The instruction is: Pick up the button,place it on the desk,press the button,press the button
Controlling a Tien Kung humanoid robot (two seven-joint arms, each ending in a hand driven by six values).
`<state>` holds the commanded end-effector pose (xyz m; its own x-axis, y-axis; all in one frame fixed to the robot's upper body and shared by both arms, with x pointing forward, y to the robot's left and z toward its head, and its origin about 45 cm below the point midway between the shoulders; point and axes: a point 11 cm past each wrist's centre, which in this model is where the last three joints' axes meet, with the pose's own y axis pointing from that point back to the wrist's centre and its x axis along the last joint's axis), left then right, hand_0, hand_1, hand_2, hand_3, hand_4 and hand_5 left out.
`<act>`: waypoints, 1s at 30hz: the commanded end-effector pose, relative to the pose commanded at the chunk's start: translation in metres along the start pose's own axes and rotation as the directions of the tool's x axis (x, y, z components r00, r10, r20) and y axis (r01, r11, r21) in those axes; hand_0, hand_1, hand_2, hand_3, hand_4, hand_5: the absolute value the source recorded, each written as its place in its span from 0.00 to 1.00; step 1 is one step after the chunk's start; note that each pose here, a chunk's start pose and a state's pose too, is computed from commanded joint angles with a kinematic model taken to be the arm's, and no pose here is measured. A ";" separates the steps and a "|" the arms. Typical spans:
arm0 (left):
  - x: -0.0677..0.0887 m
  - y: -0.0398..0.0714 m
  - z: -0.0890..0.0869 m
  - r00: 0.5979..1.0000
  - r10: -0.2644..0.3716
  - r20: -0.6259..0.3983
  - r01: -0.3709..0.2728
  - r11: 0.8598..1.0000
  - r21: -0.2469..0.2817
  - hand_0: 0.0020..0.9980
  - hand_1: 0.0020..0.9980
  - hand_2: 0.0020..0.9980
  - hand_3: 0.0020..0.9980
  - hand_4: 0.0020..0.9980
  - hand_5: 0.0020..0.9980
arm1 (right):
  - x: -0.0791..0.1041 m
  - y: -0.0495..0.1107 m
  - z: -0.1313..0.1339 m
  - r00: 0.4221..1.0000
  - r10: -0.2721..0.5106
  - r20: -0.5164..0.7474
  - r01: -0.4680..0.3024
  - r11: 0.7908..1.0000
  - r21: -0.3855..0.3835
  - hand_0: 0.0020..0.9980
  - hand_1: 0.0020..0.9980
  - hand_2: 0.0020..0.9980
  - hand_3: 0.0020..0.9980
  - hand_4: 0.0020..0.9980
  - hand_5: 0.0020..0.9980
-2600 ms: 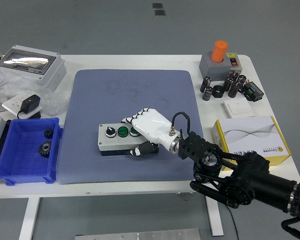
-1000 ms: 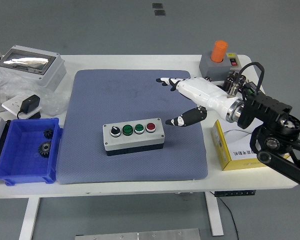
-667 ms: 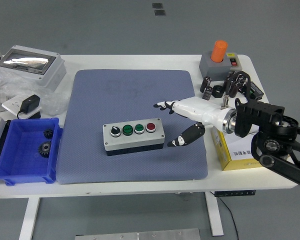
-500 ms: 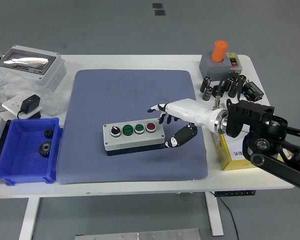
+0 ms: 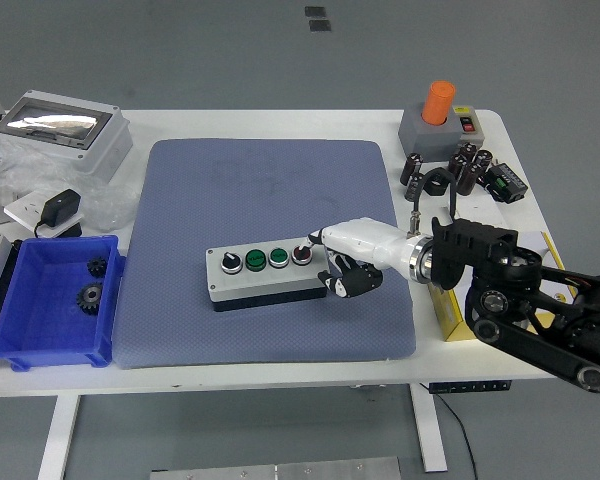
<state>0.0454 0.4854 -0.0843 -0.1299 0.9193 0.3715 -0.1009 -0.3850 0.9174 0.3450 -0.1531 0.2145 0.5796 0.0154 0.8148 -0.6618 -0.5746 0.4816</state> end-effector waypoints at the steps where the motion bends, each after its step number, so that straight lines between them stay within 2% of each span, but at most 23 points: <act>1: 0.000 0.000 0.000 1.000 0.000 0.000 0.000 1.000 -0.001 0.65 0.65 0.62 0.70 0.78 0.65 | 0.000 -0.001 0.001 1.000 0.001 0.003 -0.001 1.000 -0.004 0.08 0.15 0.18 0.75 0.31 0.02; 15: 0.001 0.000 -0.003 1.000 -0.001 0.008 0.001 1.000 0.002 0.65 0.65 0.62 0.70 0.77 0.67 | 0.005 -0.001 0.005 0.999 0.034 0.031 -0.034 0.999 -0.007 0.07 0.14 0.18 0.75 0.31 0.03; 30: 0.000 0.000 -0.005 1.000 -0.003 0.006 0.003 1.000 0.004 0.65 0.65 0.62 0.70 0.77 0.70 | -0.014 -0.014 0.012 0.999 0.009 0.051 -0.007 0.999 -0.040 0.06 0.13 0.17 0.74 0.31 0.03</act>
<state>0.0401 0.4851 -0.0851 -0.1232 0.9211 0.3692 -0.0977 -0.3815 0.9192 0.3522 -0.1546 0.1925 0.5973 -0.0315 0.8014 -0.6842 -0.5413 0.4887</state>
